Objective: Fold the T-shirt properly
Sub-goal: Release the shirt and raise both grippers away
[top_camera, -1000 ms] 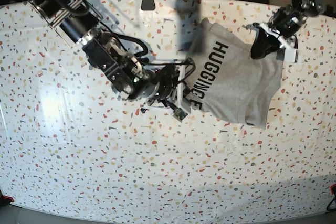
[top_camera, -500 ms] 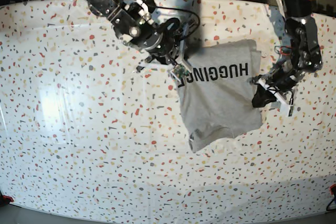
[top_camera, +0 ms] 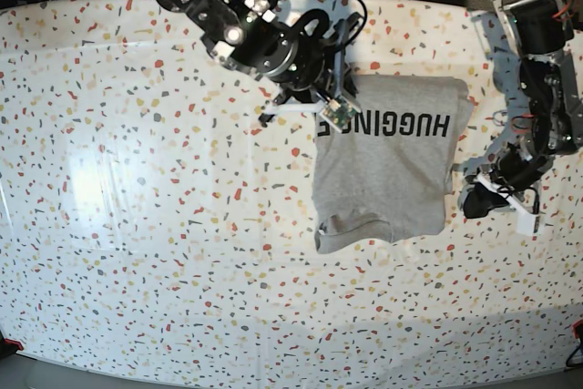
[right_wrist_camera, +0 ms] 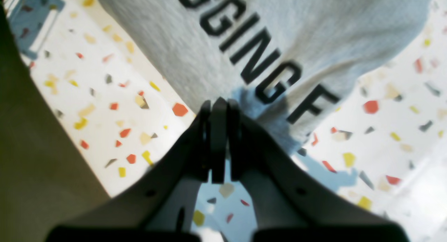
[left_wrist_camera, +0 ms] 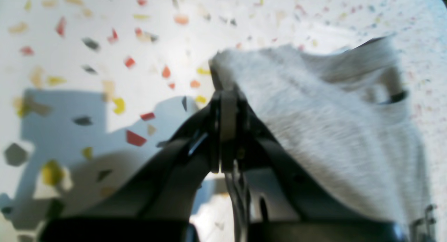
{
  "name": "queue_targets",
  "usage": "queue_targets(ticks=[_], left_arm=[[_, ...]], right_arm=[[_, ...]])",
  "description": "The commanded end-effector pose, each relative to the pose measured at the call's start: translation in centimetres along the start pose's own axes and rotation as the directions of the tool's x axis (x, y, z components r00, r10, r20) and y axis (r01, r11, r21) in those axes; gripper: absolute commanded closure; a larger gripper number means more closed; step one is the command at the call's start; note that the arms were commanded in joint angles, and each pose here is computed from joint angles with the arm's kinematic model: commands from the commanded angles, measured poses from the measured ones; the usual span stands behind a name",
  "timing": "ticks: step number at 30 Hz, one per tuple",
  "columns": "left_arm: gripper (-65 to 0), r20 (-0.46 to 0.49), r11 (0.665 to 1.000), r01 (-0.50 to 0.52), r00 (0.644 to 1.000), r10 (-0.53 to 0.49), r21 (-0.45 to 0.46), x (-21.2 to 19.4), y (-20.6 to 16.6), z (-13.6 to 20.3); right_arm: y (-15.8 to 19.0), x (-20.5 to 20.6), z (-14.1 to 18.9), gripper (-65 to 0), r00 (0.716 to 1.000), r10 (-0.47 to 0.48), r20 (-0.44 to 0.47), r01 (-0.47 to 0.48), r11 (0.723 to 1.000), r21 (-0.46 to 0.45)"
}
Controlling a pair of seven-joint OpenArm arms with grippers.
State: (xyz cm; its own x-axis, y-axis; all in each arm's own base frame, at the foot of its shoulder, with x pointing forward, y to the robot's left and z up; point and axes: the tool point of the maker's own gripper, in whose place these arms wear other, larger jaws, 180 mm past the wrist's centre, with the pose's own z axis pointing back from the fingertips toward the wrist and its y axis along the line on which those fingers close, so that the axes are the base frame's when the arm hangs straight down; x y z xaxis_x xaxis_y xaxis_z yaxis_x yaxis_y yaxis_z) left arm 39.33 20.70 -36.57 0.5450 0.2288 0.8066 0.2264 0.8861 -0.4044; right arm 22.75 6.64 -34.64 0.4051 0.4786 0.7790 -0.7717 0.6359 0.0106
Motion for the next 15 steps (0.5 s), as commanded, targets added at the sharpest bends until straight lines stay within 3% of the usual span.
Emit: queue_targets(ticks=[1, 8, 15], left_arm=[[0.0, 0.072, 1.000, 0.021, 0.997, -0.020, -0.021, 2.9, -0.1, 1.0], [0.0, 0.022, 0.996, 0.062, 0.998, -0.061, -0.061, 1.4, -0.5, 6.8], [0.0, -0.081, 0.993, 0.116, 0.990, -0.115, 0.005, -3.1, -0.1, 11.5]], right_arm=[[-1.1, 1.5, 0.9, 0.0, 0.999, 0.017, 0.050, -0.015, 0.999, -0.043], [-5.8, -1.3, 4.9, 0.0, 0.997, 0.030, -0.067, -0.046, 0.967, -0.249], [-5.8, -5.8, 7.6, 0.0, 0.985, -0.006, -0.171, -0.050, 0.946, -0.321]])
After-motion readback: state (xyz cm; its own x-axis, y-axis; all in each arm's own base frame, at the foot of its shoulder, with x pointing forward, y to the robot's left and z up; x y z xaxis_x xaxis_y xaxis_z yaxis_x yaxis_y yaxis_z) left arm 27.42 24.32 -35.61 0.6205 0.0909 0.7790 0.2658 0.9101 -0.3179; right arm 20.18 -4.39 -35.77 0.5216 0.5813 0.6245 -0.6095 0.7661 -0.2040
